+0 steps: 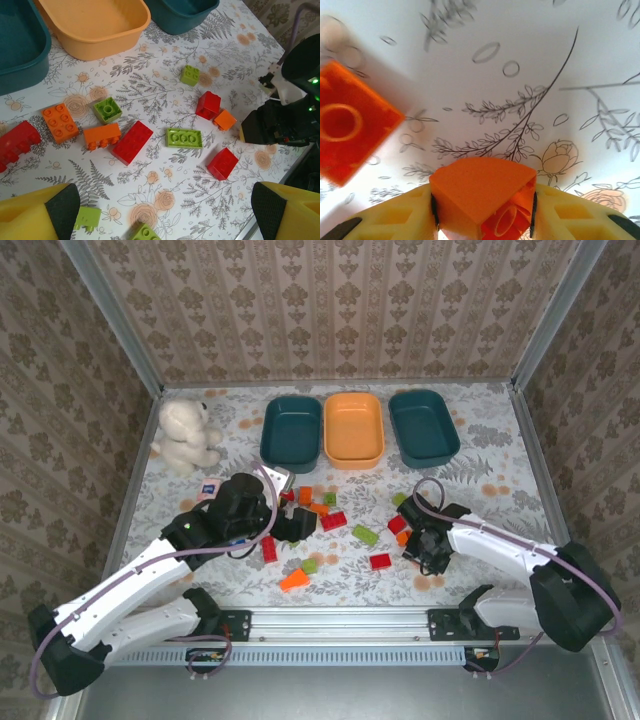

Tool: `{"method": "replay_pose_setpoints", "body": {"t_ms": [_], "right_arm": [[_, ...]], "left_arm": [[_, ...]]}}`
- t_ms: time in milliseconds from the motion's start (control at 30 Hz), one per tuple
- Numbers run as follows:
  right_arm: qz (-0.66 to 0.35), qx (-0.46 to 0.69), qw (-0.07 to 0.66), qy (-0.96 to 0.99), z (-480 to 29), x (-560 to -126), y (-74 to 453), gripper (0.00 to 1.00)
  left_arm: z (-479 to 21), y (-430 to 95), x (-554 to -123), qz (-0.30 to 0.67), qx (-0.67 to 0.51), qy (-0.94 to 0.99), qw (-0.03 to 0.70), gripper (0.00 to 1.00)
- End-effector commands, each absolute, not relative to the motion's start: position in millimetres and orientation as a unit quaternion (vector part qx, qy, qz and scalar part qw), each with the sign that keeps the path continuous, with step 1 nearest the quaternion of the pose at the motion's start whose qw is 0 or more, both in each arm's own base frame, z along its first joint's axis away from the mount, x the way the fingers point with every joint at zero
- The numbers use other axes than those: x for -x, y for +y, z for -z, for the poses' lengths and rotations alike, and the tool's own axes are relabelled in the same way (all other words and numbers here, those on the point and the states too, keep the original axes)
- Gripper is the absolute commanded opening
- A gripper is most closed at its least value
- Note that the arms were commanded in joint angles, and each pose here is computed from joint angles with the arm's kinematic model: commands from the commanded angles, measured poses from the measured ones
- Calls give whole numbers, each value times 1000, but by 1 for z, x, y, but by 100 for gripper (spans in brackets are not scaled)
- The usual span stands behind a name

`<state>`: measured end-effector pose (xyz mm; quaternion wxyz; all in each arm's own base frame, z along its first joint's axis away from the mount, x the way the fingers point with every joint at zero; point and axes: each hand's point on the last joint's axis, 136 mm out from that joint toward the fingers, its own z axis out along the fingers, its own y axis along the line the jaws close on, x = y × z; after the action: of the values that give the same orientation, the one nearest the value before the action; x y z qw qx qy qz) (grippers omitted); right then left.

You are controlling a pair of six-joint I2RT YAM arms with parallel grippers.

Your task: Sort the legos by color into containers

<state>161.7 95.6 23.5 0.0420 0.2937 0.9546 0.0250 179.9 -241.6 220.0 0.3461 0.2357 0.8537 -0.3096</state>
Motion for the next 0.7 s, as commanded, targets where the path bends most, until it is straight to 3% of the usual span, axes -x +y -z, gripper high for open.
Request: {"method": "replay_pose_setpoints", "body": {"t_ms": [0, 133, 333, 667], "right_arm": [[-15, -262, 110, 959, -68, -181, 86, 38], [-26, -239, 165, 957, -125, -213, 83, 38], [-54, -235, 215, 946, -175, -307, 79, 38], [-42, -245, 211, 945, -139, -448, 58, 39]], "left_arm": [[-231, -250, -183, 327, -227, 846, 355, 93], [-257, -260, -199, 332, -213, 837, 378, 93], [-288, -269, -245, 347, -165, 838, 388, 94], [-283, -252, -308, 345, -67, 857, 376, 94]]}}
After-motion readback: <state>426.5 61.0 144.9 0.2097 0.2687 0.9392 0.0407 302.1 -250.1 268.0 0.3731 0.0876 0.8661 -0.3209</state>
